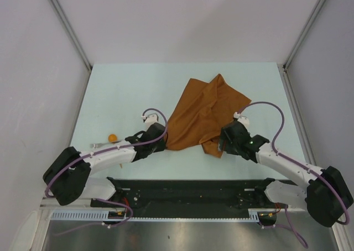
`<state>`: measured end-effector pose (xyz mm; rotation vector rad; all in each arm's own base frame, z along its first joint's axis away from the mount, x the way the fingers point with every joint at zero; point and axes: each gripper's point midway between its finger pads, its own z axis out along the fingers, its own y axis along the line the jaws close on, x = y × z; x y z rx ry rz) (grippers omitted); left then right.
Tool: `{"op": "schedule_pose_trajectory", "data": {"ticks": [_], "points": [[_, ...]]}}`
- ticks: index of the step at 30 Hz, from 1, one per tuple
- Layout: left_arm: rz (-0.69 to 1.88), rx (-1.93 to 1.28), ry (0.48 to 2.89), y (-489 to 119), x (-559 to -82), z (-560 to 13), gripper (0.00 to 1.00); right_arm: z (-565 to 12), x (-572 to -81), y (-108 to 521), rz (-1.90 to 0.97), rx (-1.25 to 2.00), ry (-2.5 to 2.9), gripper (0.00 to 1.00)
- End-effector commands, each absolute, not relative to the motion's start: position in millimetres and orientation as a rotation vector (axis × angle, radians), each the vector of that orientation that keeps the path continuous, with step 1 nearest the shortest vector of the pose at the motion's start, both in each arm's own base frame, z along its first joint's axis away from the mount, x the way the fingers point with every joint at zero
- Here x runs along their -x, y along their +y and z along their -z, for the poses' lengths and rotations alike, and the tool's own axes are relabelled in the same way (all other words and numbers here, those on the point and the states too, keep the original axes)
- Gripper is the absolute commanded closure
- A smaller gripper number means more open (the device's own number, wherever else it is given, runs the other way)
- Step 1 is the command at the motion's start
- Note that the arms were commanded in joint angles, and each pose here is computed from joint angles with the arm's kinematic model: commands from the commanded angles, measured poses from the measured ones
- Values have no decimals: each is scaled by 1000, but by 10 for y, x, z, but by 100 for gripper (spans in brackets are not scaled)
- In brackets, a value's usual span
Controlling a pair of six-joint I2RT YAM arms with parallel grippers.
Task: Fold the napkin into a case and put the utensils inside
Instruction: Flatten out the crumpled napkin at the center of the board.
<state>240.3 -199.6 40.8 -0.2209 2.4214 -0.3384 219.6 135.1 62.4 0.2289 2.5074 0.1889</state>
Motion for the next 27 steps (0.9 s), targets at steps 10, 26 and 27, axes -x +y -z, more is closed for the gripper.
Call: {"op": "schedule_pose_trajectory", "data": {"ticks": [10,26,27], "points": [[497,224,2292,-2138,-2494,-880,100,-226,-2143,1815,-540,-351,2543,44],[651,121,1339,-1529,-2738,-5090,100,-3080,-1648,1973,-367,532,2014,100],[657,105,1278,-1459,-2631,-5272,100,-3268,-1531,2036,-419,620,1937,100]]}}
